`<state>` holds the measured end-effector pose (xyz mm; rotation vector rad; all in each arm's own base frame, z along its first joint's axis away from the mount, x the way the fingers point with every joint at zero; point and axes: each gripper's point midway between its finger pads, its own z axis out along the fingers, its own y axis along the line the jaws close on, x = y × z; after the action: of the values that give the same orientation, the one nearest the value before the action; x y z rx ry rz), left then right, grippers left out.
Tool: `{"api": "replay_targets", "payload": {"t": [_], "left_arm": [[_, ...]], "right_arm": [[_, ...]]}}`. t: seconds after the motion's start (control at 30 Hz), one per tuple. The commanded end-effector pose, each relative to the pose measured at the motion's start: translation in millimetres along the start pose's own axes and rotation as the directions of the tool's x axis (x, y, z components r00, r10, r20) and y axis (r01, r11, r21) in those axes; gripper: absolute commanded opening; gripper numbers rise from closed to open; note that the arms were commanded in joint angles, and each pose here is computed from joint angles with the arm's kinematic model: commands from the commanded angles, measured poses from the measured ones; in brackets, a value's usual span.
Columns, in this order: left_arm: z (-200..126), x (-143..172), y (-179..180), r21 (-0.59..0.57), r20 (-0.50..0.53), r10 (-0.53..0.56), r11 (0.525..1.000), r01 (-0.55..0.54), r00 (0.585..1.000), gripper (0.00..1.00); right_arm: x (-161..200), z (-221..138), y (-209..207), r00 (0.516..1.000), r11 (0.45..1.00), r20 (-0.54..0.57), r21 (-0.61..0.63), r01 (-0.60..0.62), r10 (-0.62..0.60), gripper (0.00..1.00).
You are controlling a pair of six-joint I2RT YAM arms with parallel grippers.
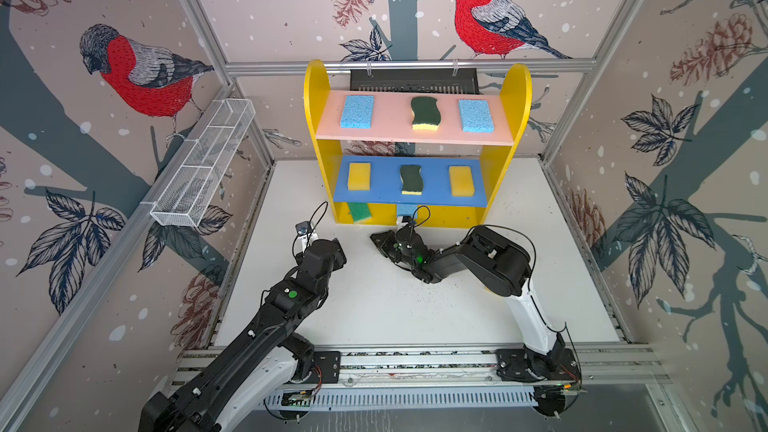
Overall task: Arrange cleaning sponges on a shelf
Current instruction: Move the cleaning sponge to the shelf.
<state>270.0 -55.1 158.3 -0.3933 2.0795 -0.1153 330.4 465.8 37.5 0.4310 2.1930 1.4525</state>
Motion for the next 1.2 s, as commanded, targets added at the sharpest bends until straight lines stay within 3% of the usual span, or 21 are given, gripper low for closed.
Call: {"api": "replay_targets", "payload": {"t": [0.0,0.57,1.17], "left_arm": [[-1.1,-1.7,3.7,-0.018,0.009,-0.013,1.0,0.014,1.0,0.73],[-6.2,-2.7,8.9,-0.028,0.017,-0.067,0.997,0.068,0.998,0.73],[-10.5,-12.2,4.7,-0.01,0.035,-0.097,0.995,0.098,0.995,0.73]], "right_arm": [[-4.5,5.3,3.4,0.997,0.998,0.049,-0.02,-0.057,0.058,0.14],[-9.9,33.2,-11.6,0.972,0.986,0.175,0.033,-0.164,0.155,0.11],[-3.6,59.9,-29.1,0.963,0.971,0.182,0.094,-0.221,0.201,0.1]]}}
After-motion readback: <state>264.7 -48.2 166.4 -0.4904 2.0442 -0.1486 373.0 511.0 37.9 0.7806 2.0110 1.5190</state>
